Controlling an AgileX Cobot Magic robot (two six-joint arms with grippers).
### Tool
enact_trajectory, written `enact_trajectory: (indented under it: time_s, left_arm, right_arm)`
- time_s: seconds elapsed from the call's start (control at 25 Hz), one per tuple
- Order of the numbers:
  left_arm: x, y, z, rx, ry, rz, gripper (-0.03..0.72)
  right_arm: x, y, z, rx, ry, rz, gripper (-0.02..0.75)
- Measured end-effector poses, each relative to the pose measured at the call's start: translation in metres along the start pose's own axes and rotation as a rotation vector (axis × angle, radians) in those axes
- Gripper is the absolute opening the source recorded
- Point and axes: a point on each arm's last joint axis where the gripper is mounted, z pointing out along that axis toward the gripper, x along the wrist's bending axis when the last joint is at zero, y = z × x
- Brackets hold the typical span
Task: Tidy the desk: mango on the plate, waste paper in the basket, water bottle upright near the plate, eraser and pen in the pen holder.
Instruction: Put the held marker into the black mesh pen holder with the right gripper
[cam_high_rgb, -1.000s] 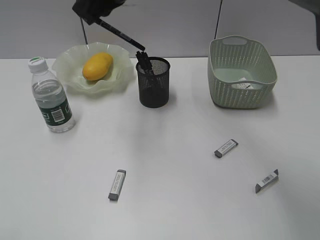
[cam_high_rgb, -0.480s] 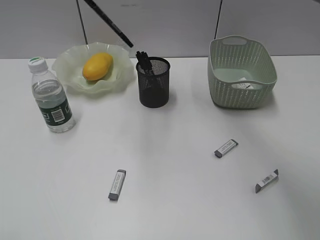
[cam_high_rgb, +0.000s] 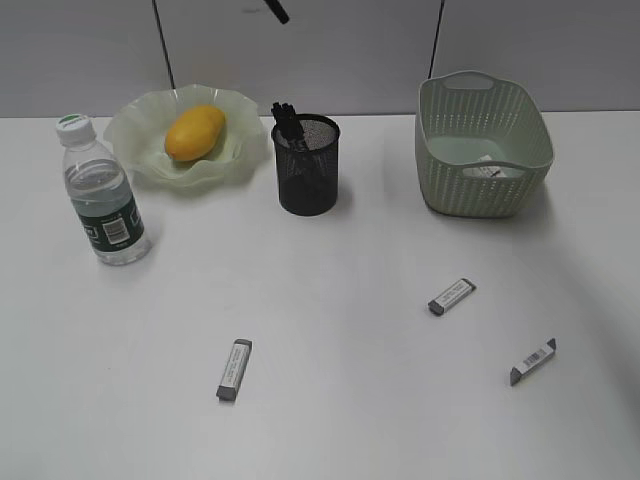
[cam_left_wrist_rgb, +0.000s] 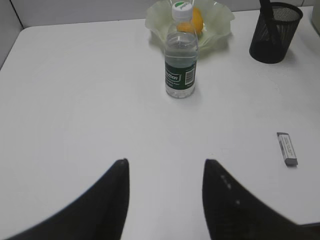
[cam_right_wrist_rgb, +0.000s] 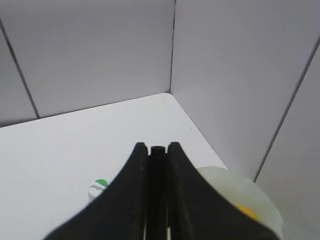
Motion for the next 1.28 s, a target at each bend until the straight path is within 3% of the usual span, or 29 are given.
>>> enact_trajectory:
  time_s: [0.24, 0.6, 1.0, 1.28]
  left_arm:
    - [0.0, 0.0, 0.0, 0.0, 0.0, 0.0, 0.365]
    - [0.0, 0.0, 0.0, 0.0, 0.0, 0.0, 0.365]
    - [0.0, 0.0, 0.0, 0.0, 0.0, 0.0, 0.365]
    - [0.0, 0.0, 0.0, 0.0, 0.0, 0.0, 0.365]
  right_arm:
    - [-0.014, 0.005, -0.028, -0.009, 0.072, 0.02, 0.082]
    - [-0.017, 0.017, -0.075, -0.076, 0.069, 0.041, 0.082]
    - [-0.029, -0.026, -0.095, -0.264, -0.12, 0.148, 0.082]
    - [-0.03, -0.075, -0.084, -0.181, -0.177, 0.02, 0.082]
